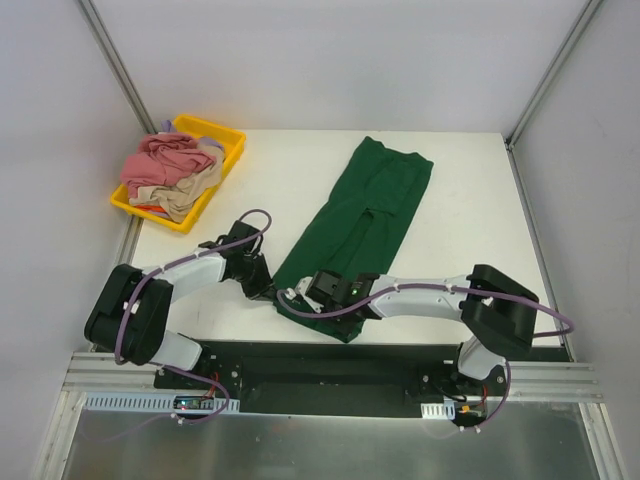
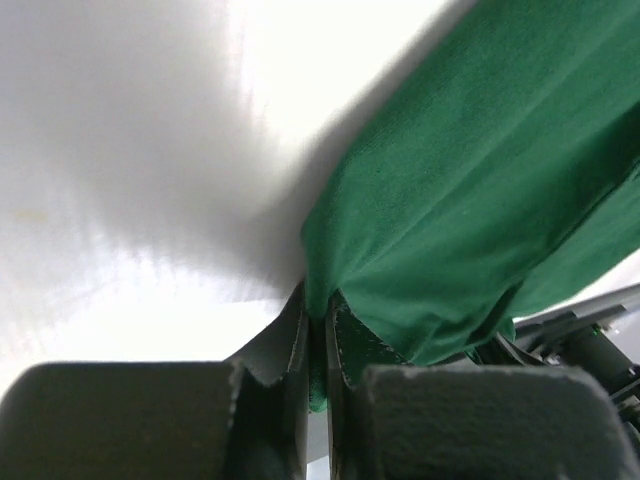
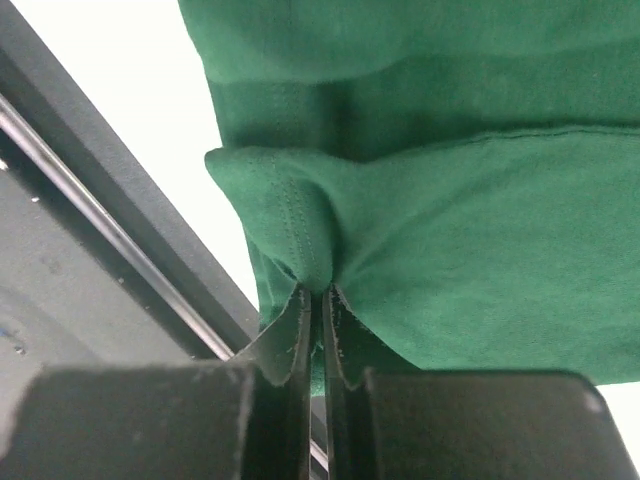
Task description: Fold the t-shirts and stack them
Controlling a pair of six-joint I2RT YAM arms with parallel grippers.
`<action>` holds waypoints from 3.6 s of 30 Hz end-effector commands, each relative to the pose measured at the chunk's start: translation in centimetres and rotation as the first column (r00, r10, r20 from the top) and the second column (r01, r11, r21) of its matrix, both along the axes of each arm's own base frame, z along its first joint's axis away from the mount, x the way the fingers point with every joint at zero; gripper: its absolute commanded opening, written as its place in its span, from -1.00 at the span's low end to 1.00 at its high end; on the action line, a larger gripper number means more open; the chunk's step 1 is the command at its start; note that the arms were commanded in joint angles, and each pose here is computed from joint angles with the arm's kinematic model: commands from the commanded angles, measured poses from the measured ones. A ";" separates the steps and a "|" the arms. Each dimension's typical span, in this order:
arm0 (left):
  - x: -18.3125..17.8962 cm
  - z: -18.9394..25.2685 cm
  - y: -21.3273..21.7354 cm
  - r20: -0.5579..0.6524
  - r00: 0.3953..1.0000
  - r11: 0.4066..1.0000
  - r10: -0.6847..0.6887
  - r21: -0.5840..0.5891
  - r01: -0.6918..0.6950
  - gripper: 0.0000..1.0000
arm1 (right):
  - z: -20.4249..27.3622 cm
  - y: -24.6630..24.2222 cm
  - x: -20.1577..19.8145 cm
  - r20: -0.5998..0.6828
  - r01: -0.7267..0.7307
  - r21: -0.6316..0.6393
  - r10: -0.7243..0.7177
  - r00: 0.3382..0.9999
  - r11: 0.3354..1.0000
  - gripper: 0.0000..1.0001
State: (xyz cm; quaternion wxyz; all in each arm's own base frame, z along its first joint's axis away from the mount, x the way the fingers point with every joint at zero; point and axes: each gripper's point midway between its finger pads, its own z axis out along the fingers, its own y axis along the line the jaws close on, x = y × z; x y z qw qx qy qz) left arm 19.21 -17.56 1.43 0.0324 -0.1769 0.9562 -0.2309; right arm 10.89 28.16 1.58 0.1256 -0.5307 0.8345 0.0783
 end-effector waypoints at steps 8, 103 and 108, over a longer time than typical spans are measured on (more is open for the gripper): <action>-2.1 2.3 3.5 0.086 0.995 0.991 0.052 0.120 -0.062 -1.00 | 5.2 3.5 -5.9 -0.224 -0.126 0.297 0.197 0.954 0.946 -0.99; 17.6 11.5 3.7 0.372 0.923 0.977 0.094 0.142 -0.157 0.98 | 5.3 -1.6 33.0 -0.029 0.491 0.327 -0.511 0.859 0.808 0.92; 17.6 11.1 3.1 0.354 0.932 0.984 0.075 0.125 -0.127 0.98 | 7.7 -2.3 34.5 0.002 0.444 0.302 -0.466 0.885 0.844 0.92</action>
